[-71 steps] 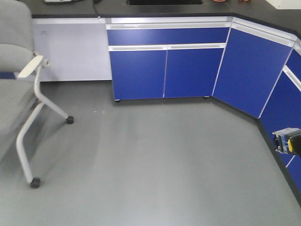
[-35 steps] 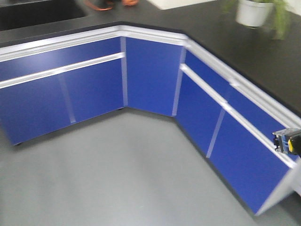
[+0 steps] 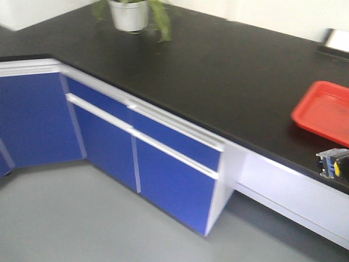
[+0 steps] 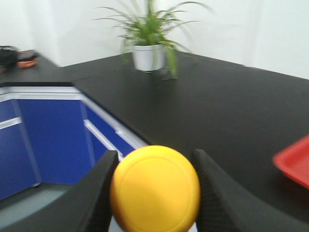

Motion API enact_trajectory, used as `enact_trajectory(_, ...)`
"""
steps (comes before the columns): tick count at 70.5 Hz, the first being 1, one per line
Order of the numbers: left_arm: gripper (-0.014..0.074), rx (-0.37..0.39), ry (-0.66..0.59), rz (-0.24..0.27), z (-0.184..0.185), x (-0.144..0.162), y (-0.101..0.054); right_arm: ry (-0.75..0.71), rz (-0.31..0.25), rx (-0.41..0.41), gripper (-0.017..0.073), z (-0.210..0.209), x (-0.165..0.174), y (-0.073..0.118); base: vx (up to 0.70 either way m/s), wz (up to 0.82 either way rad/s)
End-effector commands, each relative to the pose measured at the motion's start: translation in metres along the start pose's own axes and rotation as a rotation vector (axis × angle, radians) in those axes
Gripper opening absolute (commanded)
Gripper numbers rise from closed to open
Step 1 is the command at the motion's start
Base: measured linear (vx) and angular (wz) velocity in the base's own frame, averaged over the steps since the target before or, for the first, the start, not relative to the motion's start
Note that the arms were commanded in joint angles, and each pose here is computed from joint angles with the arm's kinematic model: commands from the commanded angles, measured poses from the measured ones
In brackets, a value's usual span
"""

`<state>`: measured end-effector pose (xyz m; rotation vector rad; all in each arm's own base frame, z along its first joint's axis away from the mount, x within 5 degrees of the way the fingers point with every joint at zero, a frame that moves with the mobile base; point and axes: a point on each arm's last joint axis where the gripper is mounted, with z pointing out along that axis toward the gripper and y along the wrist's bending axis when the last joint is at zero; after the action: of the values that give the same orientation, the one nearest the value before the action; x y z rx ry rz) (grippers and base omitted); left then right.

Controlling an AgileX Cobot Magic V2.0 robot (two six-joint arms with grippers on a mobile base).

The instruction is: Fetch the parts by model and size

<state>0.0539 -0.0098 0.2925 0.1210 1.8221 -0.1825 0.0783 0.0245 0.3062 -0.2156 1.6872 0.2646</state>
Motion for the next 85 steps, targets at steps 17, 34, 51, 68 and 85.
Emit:
enact_trajectory(17,-0.0006,0.016,-0.088,-0.001,-0.0016,-0.014,-0.0016,-0.103,-0.011,-0.003,-0.0008,-0.0015,-0.0168,0.0007,0.17,-0.82)
enact_trajectory(34,-0.0006,0.016,-0.088,-0.001,-0.0016,-0.014,-0.0016,-0.103,-0.011,-0.003,-0.0008,-0.0015,-0.0168,0.0007,0.13,-0.83)
enact_trajectory(51,-0.0006,0.016,-0.088,-0.001,-0.0016,-0.014,-0.0016,-0.103,-0.011,-0.003,-0.0008,-0.0015,-0.0168,0.0007,0.11,-0.71)
enact_trajectory(68,-0.0006,0.016,-0.088,-0.001,-0.0016,-0.014,-0.0016,-0.103,-0.011,-0.003,-0.0008,-0.0015,-0.0168,0.0007,0.12,-0.37)
enact_trajectory(85,-0.0006,0.016,-0.088,-0.001,-0.0016,-0.014,-0.0016,-0.103,-0.011,-0.003,-0.0008,-0.0015,-0.0168,0.0007,0.15,-0.16)
